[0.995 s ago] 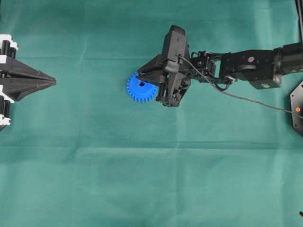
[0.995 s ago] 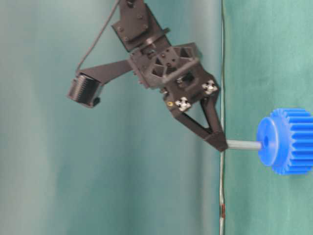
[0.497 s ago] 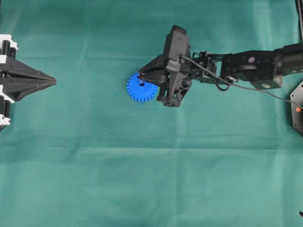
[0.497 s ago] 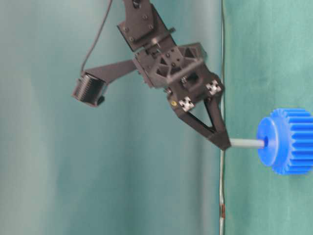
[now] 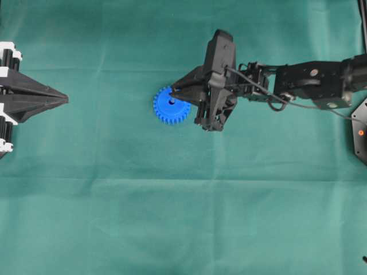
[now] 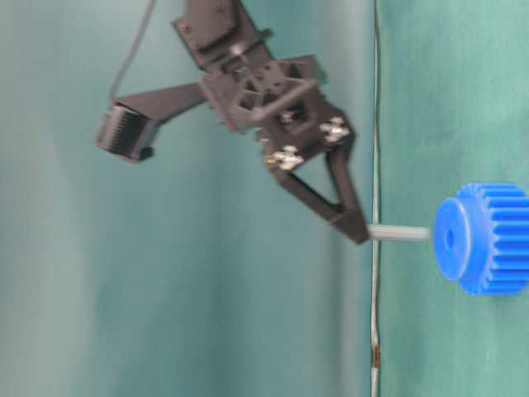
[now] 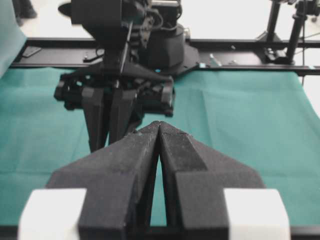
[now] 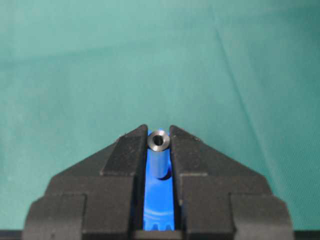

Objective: Insert the shaft placed at a random location into the center hole of the medium gear at another random location.
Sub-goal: 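Lower the shaft into the gear's center hole with the right gripper, then press the shaft down into the gear hole, holding with the right gripper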

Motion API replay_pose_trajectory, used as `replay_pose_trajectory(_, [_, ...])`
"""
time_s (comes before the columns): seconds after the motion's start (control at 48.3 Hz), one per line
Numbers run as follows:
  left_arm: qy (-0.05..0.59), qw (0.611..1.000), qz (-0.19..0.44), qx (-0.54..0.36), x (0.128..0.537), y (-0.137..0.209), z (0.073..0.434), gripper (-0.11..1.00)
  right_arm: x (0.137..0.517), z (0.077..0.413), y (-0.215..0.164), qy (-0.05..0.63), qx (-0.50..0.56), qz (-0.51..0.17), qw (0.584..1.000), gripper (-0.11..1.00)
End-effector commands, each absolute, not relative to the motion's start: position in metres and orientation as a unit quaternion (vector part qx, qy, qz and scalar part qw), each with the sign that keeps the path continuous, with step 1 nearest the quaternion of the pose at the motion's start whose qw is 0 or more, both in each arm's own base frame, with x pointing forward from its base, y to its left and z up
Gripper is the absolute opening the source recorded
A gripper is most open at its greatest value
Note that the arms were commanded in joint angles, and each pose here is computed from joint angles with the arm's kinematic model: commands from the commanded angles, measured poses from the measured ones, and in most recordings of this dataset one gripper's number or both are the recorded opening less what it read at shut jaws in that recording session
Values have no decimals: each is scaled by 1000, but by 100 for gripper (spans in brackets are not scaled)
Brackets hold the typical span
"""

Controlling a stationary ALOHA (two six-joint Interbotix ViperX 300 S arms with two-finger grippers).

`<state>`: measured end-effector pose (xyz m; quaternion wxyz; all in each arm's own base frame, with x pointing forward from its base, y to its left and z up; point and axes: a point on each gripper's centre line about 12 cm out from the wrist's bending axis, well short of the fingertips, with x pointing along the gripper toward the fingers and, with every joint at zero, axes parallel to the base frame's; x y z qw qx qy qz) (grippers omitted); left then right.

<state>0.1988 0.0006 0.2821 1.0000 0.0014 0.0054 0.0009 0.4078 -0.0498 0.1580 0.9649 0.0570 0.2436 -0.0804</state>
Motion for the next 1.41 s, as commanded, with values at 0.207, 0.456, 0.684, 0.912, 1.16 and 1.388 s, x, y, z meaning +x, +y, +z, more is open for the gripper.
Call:
replay_pose_trajectory(0.207, [-5,1000,1,1,202,1,290,0,422,156,-48,230,68,-83,967,13])
replay_pose_trajectory(0.456, [-4,1000,1,1,202,1,290,0,422,158,-48,228,67,-83,968,13])
replay_pose_trajectory(0.684, [-3,1000,1,2,202,1,290,0,418,174,-50,210,61,-83,972,13])
replay_pose_trajectory(0.912, [-3,1000,1,1,202,1,290,0,417,176,-51,202,60,-84,974,13])
replay_pose_trajectory(1.16, [-2,1000,1,2,202,1,290,0,416,169,-51,210,60,-85,972,13])
replay_pose_trajectory(1.388, [-3,1000,1,1,202,1,290,0,417,165,-55,207,60,-89,972,13])
